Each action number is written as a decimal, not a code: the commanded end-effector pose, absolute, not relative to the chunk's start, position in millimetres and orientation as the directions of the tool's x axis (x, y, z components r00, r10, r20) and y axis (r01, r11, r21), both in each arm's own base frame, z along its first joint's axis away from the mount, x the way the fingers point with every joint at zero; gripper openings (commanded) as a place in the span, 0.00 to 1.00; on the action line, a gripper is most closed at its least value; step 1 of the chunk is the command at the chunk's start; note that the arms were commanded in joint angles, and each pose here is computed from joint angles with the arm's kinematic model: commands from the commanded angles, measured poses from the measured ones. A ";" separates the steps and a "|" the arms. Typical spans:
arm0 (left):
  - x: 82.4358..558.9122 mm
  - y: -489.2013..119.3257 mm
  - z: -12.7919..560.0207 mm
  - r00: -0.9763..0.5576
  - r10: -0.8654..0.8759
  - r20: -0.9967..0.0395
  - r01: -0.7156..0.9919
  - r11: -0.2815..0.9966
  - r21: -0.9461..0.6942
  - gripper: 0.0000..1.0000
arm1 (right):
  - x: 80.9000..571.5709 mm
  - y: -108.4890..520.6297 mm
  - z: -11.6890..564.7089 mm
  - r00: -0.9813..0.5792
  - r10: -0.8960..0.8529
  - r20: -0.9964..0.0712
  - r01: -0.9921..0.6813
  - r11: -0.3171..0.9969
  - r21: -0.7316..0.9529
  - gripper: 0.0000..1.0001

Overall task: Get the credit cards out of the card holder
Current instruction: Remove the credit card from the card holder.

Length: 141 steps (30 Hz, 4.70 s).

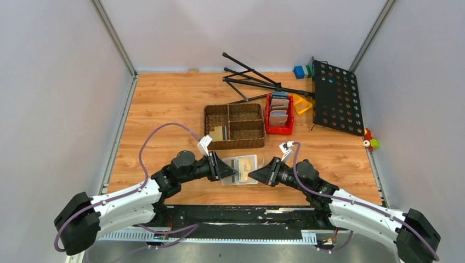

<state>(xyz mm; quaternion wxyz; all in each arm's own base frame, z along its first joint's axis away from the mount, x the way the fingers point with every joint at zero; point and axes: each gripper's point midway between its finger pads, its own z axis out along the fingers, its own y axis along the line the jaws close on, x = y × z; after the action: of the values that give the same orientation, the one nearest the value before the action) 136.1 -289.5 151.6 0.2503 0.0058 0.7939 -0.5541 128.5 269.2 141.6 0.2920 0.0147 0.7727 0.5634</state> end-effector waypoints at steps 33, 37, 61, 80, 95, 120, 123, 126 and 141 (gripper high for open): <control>126.7 -299.8 196.1 -0.892 -0.325 -0.314 0.283 0.138 -0.949 0.33 | 116.3 279.1 188.0 -0.832 0.366 -0.418 -0.386 0.161 0.908 0.00; 126.4 -296.5 207.9 -0.883 -0.357 -0.306 0.297 0.081 -0.952 0.26 | 117.1 277.6 183.6 -0.835 0.376 -0.401 -0.367 0.163 0.916 0.00; 110.2 -303.0 233.9 -0.906 -0.292 -0.305 0.340 -0.075 -0.937 0.14 | 108.0 287.8 195.9 -0.859 0.333 -0.388 -0.389 0.065 0.919 0.00; 112.9 -309.3 200.5 -0.924 -0.238 -0.300 0.296 0.053 -0.954 0.30 | 103.6 278.9 208.3 -0.832 0.368 -0.415 -0.440 0.016 0.898 0.00; 99.6 -298.5 246.6 -0.919 -0.273 -0.284 0.341 -0.191 -0.921 0.09 | 118.2 274.4 170.0 -0.843 0.390 -0.371 -0.340 0.149 0.929 0.05; 92.6 -304.8 238.7 -0.941 -0.204 -0.269 0.313 -0.233 -0.921 0.04 | 115.4 267.4 190.1 -0.831 0.428 -0.355 -0.367 0.057 0.928 0.28; 92.8 -306.6 234.4 -0.944 -0.193 -0.267 0.307 -0.218 -0.926 0.04 | 116.8 264.6 191.3 -0.824 0.441 -0.355 -0.368 0.061 0.928 0.27; 93.2 -308.0 232.4 -0.947 -0.185 -0.261 0.297 -0.210 -0.931 0.04 | 119.0 261.3 189.0 -0.819 0.456 -0.348 -0.356 0.071 0.932 0.13; 100.7 -298.5 227.1 -0.941 -0.217 -0.261 0.301 -0.176 -0.937 0.03 | 125.2 246.2 167.9 -0.806 0.512 -0.297 -0.284 0.107 0.953 0.00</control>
<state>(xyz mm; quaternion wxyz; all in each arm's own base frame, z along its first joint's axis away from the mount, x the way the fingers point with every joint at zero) 107.1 -304.9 205.2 0.1512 0.0043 0.6490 -0.7456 114.0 253.8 196.5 0.2923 0.0474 0.6600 0.6904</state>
